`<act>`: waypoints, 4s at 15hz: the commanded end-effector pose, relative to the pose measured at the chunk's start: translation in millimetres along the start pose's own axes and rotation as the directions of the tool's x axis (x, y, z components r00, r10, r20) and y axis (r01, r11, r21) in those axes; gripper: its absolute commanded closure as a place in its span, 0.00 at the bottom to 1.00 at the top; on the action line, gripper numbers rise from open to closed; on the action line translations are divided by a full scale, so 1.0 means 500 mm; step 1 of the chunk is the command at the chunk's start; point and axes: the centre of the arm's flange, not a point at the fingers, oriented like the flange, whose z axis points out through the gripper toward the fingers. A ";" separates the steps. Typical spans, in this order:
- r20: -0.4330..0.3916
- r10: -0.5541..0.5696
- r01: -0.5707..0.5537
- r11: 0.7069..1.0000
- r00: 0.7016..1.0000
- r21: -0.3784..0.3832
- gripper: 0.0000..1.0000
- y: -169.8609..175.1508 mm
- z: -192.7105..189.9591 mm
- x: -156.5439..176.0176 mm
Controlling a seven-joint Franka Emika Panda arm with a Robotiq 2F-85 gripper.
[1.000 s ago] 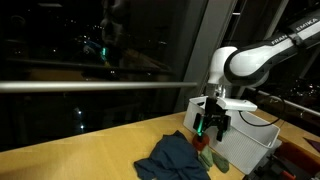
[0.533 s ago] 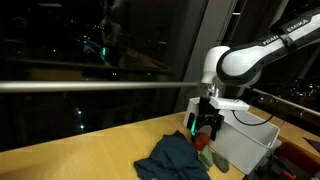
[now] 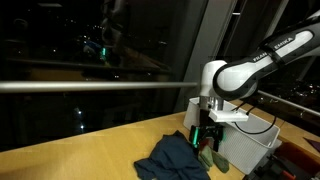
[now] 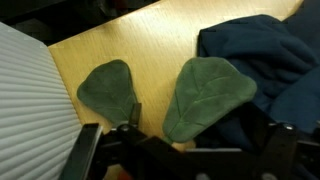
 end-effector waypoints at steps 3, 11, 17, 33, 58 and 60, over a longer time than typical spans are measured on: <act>0.038 0.013 -0.013 1.000 0.999 -0.002 0.33 0.002 0.044 0.011; 0.019 0.015 -0.015 1.000 1.000 -0.002 0.94 0.018 0.003 -0.006; -0.094 0.018 -0.016 1.000 0.995 0.027 0.98 0.052 -0.195 -0.048; -0.291 0.280 -0.214 0.947 0.915 0.239 0.43 0.467 -0.565 -0.137; -0.237 -0.066 0.007 0.970 0.969 -0.241 0.00 -0.276 -0.187 -0.059; -0.217 -0.059 0.006 0.971 0.974 -0.240 0.00 -0.266 -0.143 -0.027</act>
